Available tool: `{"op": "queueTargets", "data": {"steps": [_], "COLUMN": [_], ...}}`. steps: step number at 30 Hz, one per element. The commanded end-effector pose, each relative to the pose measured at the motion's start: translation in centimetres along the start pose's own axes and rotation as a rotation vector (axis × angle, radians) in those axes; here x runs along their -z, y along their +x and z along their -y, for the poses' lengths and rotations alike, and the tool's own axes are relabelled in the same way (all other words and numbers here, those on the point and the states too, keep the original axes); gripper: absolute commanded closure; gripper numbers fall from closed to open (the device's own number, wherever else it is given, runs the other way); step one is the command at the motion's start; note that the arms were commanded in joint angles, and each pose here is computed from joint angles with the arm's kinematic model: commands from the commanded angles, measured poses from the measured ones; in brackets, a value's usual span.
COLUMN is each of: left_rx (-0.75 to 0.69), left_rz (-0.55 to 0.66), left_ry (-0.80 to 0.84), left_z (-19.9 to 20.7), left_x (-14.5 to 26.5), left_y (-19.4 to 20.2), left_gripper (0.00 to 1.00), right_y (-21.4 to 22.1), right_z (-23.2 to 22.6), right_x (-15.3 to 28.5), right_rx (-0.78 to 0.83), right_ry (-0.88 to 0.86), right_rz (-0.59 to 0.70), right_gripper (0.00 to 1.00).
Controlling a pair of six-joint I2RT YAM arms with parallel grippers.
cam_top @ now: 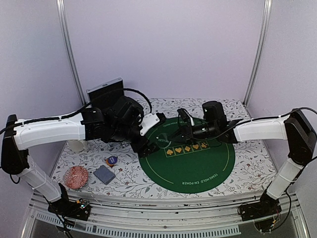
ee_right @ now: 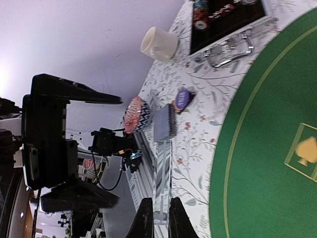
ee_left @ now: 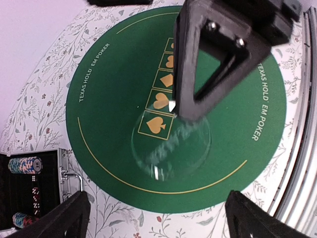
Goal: Distribute texas hold em gaming equipment
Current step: Pass from the left arm to the right
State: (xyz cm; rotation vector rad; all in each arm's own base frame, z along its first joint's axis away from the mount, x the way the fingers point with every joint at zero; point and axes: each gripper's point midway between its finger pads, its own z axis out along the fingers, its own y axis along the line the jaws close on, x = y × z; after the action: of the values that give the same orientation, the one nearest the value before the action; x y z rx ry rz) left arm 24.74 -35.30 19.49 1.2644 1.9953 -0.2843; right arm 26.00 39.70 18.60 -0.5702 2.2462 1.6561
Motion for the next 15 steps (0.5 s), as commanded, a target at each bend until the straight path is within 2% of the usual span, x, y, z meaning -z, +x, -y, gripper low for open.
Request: {"op": "queueTargets", "data": {"steps": [1,9,12,15], "left_rx": [0.061,0.206,0.266,0.31], "left_rz": [0.033,-0.055,-0.091,-0.121], "left_ry": [0.025,0.009,0.005,-0.004], "left_z": [0.6,-1.6,-2.6,-3.4], "left_x": [0.5,-1.3,-2.0,-2.4], "left_y": [-1.2,2.5,4.2,5.6], "left_gripper": [0.02,0.02,0.02,0.02], "right_y": [-1.6,-0.1,0.9,0.9], "right_z": [4.8,14.5,17.1,19.1], "right_x": [7.2,21.3,24.2,25.1], "right_rx": [-0.047,-0.222,-0.282,-0.306], "right_ry": [0.164,0.474,0.531,0.554], "right_rz": [0.149,0.409,0.463,0.466], "right_gripper": [0.99,0.98,0.99,0.99]}}
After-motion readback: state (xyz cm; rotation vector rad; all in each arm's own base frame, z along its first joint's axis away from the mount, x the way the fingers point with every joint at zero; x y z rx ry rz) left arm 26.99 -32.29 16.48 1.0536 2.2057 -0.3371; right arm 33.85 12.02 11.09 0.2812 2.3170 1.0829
